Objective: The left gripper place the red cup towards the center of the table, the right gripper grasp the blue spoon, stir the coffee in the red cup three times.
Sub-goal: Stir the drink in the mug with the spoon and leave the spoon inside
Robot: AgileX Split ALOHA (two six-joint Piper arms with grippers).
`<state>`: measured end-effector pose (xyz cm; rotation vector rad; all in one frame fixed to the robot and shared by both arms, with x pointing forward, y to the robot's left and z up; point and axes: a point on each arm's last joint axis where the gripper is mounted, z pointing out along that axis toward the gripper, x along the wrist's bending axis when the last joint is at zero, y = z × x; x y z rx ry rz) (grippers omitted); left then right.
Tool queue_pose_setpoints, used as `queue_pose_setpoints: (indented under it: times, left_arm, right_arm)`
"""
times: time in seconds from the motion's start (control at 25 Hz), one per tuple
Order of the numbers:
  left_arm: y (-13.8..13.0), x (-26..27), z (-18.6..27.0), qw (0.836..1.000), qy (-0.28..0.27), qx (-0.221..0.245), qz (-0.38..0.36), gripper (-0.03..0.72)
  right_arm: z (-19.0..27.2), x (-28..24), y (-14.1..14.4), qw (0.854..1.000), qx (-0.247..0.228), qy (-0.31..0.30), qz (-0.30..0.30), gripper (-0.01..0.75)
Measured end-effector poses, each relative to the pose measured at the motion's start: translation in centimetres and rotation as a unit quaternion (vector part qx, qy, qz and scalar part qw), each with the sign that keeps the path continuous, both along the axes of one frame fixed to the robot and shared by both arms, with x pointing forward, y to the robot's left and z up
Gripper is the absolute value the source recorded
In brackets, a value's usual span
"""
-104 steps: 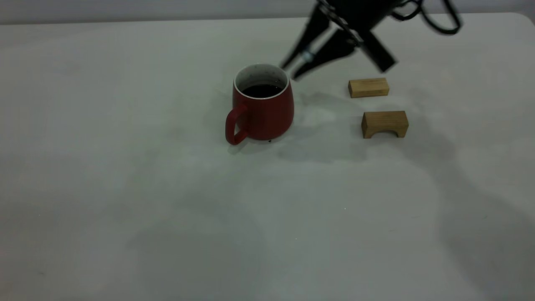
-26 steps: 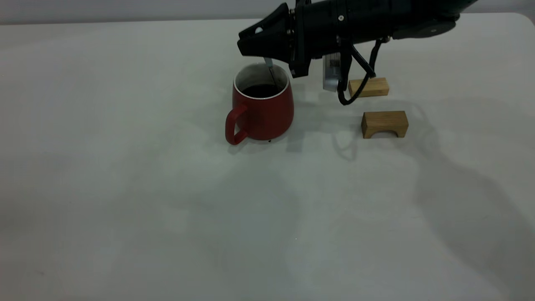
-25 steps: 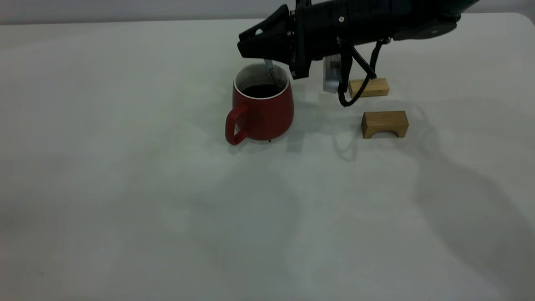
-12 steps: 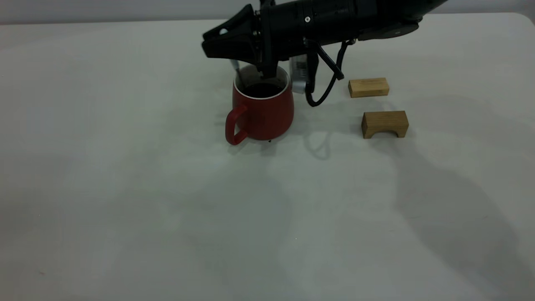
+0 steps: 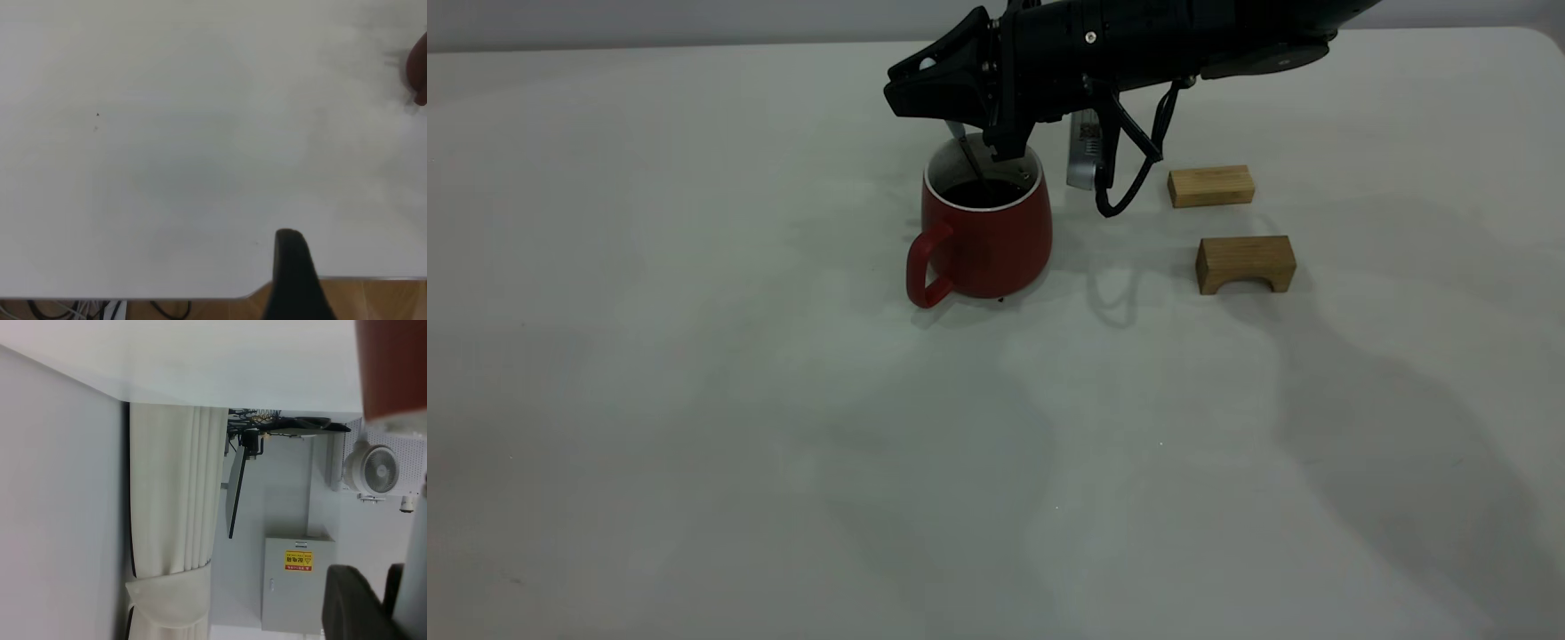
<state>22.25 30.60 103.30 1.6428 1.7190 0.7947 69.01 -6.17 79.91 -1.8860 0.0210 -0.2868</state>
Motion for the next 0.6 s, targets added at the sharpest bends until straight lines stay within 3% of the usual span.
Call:
queue_pose_setpoints:
  times: [0.32,0.6]
  left_arm:
    - [0.0,0.0,0.0,1.000,0.000,0.000,0.000,0.551]
    - [0.0,0.0,0.0,1.000,0.000,0.000,0.000,0.551]
  right_arm:
    - [0.0,-0.2,0.1,1.000,0.001,-0.004,0.015,0.149]
    - [0.1,-1.1,0.1,0.994,-0.035,-0.056,0.087,0.392]
